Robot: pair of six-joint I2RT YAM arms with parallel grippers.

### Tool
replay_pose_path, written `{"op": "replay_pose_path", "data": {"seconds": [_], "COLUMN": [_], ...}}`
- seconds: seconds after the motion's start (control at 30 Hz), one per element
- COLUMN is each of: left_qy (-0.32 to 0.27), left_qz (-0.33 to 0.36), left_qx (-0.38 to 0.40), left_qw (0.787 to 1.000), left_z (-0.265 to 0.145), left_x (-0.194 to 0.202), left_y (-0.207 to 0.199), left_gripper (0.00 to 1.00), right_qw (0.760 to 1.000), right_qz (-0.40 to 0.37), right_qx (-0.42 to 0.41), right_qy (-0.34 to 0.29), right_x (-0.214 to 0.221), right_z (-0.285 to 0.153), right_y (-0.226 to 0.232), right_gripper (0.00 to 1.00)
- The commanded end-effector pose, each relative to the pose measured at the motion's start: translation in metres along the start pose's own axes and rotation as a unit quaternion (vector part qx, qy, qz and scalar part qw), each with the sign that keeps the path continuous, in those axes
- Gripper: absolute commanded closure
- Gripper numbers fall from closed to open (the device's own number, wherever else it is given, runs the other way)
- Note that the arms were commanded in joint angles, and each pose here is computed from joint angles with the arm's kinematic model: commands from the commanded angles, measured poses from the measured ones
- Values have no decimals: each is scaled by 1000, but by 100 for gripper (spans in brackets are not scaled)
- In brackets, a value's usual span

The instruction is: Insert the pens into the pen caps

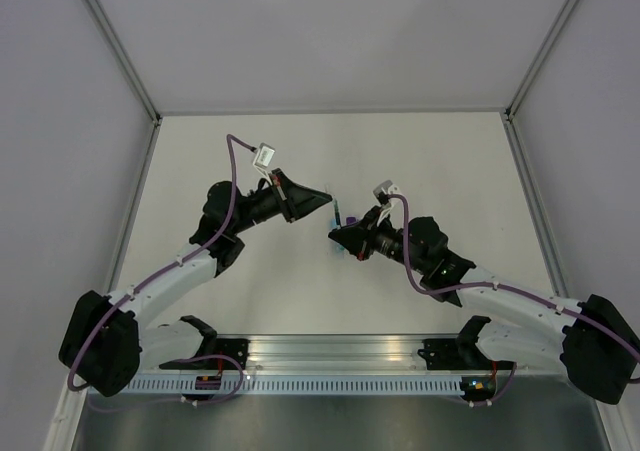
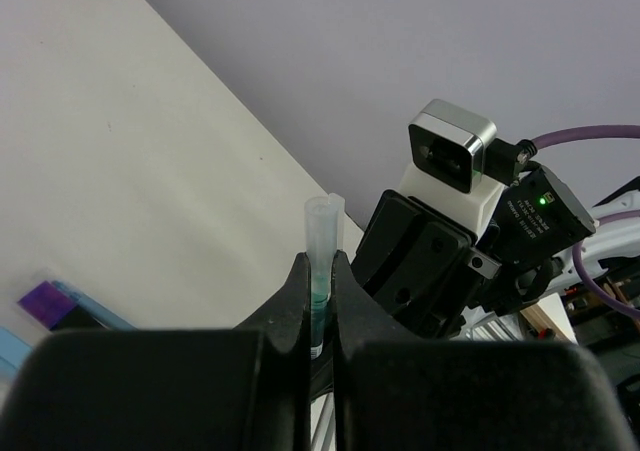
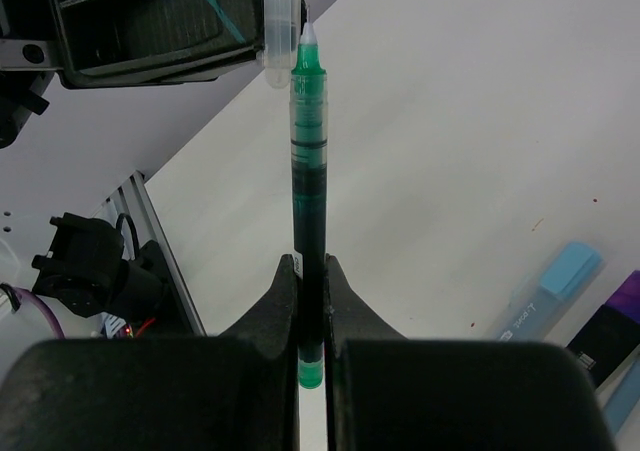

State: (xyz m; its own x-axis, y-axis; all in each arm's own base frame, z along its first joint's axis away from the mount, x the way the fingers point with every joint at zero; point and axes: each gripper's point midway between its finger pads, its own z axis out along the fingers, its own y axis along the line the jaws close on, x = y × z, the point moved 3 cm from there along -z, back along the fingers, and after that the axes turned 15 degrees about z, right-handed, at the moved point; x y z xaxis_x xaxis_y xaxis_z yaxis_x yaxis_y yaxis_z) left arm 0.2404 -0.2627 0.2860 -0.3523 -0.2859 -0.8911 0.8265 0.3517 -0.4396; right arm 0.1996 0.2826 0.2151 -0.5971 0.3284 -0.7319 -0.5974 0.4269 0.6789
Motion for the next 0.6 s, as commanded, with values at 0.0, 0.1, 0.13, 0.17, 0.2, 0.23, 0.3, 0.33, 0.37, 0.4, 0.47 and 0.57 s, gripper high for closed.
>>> {"op": "replay_pose_path", "data": {"seconds": [0.0, 0.1, 0.13, 0.17, 0.2, 0.23, 0.3, 0.33, 0.37, 0.4, 0.47, 0.57], "left_qy": [-10, -12, -12, -13, -17, -21, -31, -34, -36, -39, -48, -52], "left_qz": [35, 33, 32, 32, 32, 34, 41, 45, 44, 49, 54, 59], "left_qx": [2, 3, 6, 6, 7, 8, 6, 3, -7, -10, -19, -24], "left_qw": [999, 999, 999, 999, 999, 999, 999, 998, 998, 998, 997, 997], "left_z": [4, 5, 4, 4, 2, 1, -5, -7, -8, -10, -13, -15], "left_x": [-5, -7, -6, -7, -10, -13, -19, -21, -21, -22, -26, -28], "left_y": [2, 1, 0, -1, -3, -6, -11, -12, -10, -11, -11, -11], "left_gripper": [98, 98, 98, 98, 98, 98, 98, 98, 98, 98, 98, 98], "right_qw": [999, 999, 1000, 1000, 1000, 1000, 1000, 1000, 999, 999, 999, 999], "right_qz": [-11, -11, -10, -10, -9, -9, -8, -5, -4, -4, -1, -1], "right_qx": [-16, -17, -16, -16, -18, -17, -24, -26, -32, -35, -39, -41], "right_qy": [-26, -26, -25, -24, -20, -15, -6, -1, 0, 3, 11, 11], "right_x": [-12, -13, -12, -12, -10, -9, -6, -5, -5, -4, -1, 0], "right_z": [-2, -2, -2, -1, 0, 1, 3, 4, 5, 6, 7, 7], "right_y": [10, 10, 10, 10, 10, 8, 10, 10, 13, 13, 14, 14], "right_gripper": [100, 100, 100, 100, 100, 100, 100, 100, 100, 100, 100, 100]}}
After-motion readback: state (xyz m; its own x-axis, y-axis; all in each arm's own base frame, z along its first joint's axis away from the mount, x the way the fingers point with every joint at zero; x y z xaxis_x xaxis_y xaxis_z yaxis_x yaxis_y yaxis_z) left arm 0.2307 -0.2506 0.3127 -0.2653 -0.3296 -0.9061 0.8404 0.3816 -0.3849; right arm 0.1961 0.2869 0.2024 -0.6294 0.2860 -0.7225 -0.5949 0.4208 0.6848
